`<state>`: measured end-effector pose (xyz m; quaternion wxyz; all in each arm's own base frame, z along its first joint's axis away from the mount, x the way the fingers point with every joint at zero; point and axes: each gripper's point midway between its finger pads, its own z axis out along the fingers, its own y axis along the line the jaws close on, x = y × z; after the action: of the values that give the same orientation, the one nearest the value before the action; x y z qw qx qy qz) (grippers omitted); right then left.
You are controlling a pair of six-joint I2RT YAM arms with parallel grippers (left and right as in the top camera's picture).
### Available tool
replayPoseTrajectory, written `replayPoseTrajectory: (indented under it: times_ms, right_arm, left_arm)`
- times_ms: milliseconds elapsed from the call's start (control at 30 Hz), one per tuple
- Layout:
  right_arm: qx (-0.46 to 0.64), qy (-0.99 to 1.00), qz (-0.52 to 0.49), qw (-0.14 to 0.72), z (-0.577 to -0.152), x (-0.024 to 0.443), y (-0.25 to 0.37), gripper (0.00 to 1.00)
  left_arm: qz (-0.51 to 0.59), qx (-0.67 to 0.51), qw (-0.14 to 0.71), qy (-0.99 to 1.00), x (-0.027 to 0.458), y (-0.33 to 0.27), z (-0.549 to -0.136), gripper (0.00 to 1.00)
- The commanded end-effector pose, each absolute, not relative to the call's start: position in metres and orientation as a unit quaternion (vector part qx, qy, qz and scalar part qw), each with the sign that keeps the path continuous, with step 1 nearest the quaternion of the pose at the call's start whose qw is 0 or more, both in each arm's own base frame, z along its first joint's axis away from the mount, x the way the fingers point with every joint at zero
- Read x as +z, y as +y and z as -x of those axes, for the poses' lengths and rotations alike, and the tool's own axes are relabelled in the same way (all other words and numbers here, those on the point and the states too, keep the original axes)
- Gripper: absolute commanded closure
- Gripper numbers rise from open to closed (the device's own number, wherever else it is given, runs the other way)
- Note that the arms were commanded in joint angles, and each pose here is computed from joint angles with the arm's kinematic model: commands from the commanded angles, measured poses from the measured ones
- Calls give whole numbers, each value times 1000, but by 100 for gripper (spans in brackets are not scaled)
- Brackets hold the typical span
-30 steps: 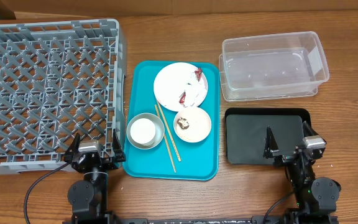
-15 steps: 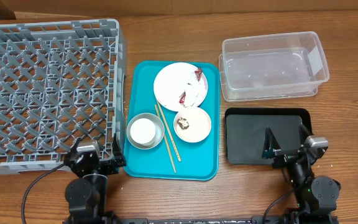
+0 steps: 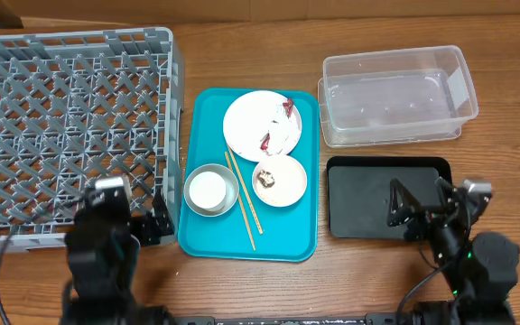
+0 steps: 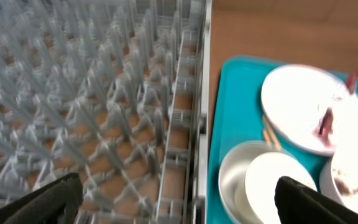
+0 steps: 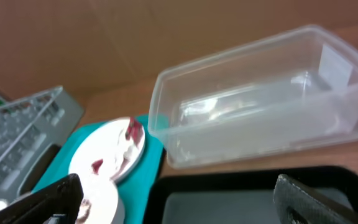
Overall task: Sort waste into correct bins and load items into the dishwasher
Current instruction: 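Reach the right gripper to the white plate and grasp the tissue waste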
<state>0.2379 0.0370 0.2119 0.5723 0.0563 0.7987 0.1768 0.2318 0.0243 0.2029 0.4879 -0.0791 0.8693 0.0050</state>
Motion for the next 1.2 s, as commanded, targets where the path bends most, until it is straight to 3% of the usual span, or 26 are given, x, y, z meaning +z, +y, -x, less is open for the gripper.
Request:
replayPoseTrajectory:
  times_ms: [0, 167, 333, 667, 900, 1167]
  right_arm:
    - [192, 806, -50, 557, -243, 239, 44, 0]
    - [177, 873, -71, 449, -257, 247, 42, 0]
    - [155, 903, -64, 395, -272, 255, 39, 0]
    - [229, 894, -30, 384, -298, 272, 68, 0]
    - [203, 916, 4, 346, -321, 276, 96, 0]
    - [165, 932, 72, 315, -377, 275, 167, 0]
  left_arm:
    - [83, -4, 436, 896, 213, 23, -240, 0]
    - [89, -4, 334, 938, 218, 24, -244, 0]
    - [91, -4, 304, 948, 221, 24, -245, 0]
    - [91, -9, 282, 955, 216, 22, -237, 1]
    - [91, -9, 283, 955, 216, 22, -237, 0]
    - [91, -9, 283, 955, 216, 22, -237, 0]
